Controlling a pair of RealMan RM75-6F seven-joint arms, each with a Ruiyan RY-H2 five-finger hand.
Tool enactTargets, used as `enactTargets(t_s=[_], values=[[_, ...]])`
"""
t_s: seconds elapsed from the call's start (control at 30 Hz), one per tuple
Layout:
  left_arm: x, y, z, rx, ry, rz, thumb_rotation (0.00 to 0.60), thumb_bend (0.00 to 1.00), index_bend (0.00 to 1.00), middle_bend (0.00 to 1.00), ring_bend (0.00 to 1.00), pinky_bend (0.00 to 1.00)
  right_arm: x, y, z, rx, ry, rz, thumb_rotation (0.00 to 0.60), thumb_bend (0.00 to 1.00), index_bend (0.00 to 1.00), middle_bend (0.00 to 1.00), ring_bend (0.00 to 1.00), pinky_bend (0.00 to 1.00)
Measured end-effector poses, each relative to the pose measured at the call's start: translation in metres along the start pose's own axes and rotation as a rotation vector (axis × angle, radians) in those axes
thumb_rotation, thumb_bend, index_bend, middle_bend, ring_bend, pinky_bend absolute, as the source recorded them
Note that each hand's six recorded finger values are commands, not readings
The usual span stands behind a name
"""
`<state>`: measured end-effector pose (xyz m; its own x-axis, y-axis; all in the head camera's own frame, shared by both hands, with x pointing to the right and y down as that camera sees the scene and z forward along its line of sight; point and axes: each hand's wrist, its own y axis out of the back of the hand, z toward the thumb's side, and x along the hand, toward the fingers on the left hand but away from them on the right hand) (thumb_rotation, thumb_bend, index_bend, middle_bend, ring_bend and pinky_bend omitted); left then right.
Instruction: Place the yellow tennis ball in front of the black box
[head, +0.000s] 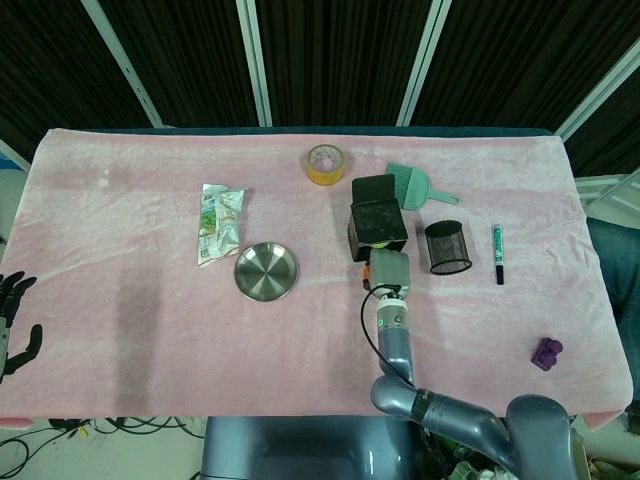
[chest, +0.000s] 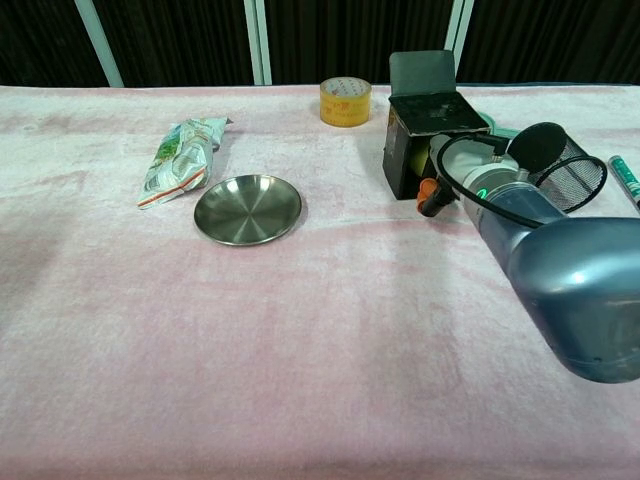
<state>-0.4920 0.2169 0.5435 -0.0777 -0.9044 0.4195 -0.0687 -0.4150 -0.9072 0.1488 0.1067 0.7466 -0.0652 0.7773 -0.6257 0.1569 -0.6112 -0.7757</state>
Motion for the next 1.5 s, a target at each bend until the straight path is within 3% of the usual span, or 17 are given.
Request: enactTargets(t_s=[0.13, 0.23, 0.47, 0.6, 0.8, 0.87, 1.07, 1.33, 1.5], values=[[-0.001, 0.000, 0.000, 0.003, 0.000, 0.000, 0.600, 0.49, 0.13, 0.07, 0.02, 0.00, 0.013, 0.004, -0.005, -0.005, 0.015, 0.036, 0.600, 0.53, 0.99, 0.77, 0.77, 0.89], [-0.001, -0.001, 0.000, 0.005, -0.001, 0.000, 0.600, 0.49, 0.13, 0.07, 0.02, 0.00, 0.023, 0.008, -0.010, -0.006, 0.026, 0.071, 0.600, 0.49, 0.92, 0.64, 0.67, 0.80], [-0.001, -0.001, 0.000, 0.008, 0.002, 0.003, 0.600, 0.49, 0.13, 0.07, 0.02, 0.00, 0.049, 0.022, -0.023, -0.020, 0.053, 0.142, 0.600, 0.43, 0.65, 0.36, 0.39, 0.53], [-0.001, -0.001, 0.000, 0.010, 0.004, 0.004, 0.600, 0.49, 0.13, 0.07, 0.02, 0.00, 0.067, 0.033, -0.033, -0.064, 0.068, 0.184, 0.600, 0.33, 0.46, 0.19, 0.22, 0.34], [-0.001, -0.001, 0.000, 0.016, 0.005, 0.003, 0.600, 0.49, 0.13, 0.07, 0.02, 0.00, 0.092, 0.056, -0.063, -0.108, 0.082, 0.200, 0.600, 0.21, 0.27, 0.06, 0.11, 0.24], [-0.001, -0.001, -0.001, 0.015, 0.008, 0.007, 0.600, 0.49, 0.13, 0.07, 0.02, 0.00, 0.098, 0.062, -0.070, -0.110, 0.089, 0.177, 0.600, 0.16, 0.22, 0.03, 0.09, 0.23], [-0.001, 0.000, -0.001, 0.014, 0.011, 0.011, 0.600, 0.49, 0.13, 0.07, 0.02, 0.00, 0.126, 0.084, -0.098, -0.078, 0.143, 0.010, 0.600, 0.04, 0.14, 0.00, 0.06, 0.21], [-0.001, 0.001, 0.000, 0.014, 0.003, 0.011, 0.600, 0.49, 0.13, 0.07, 0.02, 0.00, 0.177, 0.100, -0.151, -0.059, 0.184, -0.247, 0.600, 0.03, 0.12, 0.00, 0.05, 0.20], [-0.003, -0.001, 0.002, 0.011, -0.003, 0.001, 0.600, 0.49, 0.13, 0.07, 0.02, 0.00, 0.204, 0.089, -0.196, 0.037, 0.168, -0.335, 0.600, 0.03, 0.12, 0.00, 0.04, 0.20]])
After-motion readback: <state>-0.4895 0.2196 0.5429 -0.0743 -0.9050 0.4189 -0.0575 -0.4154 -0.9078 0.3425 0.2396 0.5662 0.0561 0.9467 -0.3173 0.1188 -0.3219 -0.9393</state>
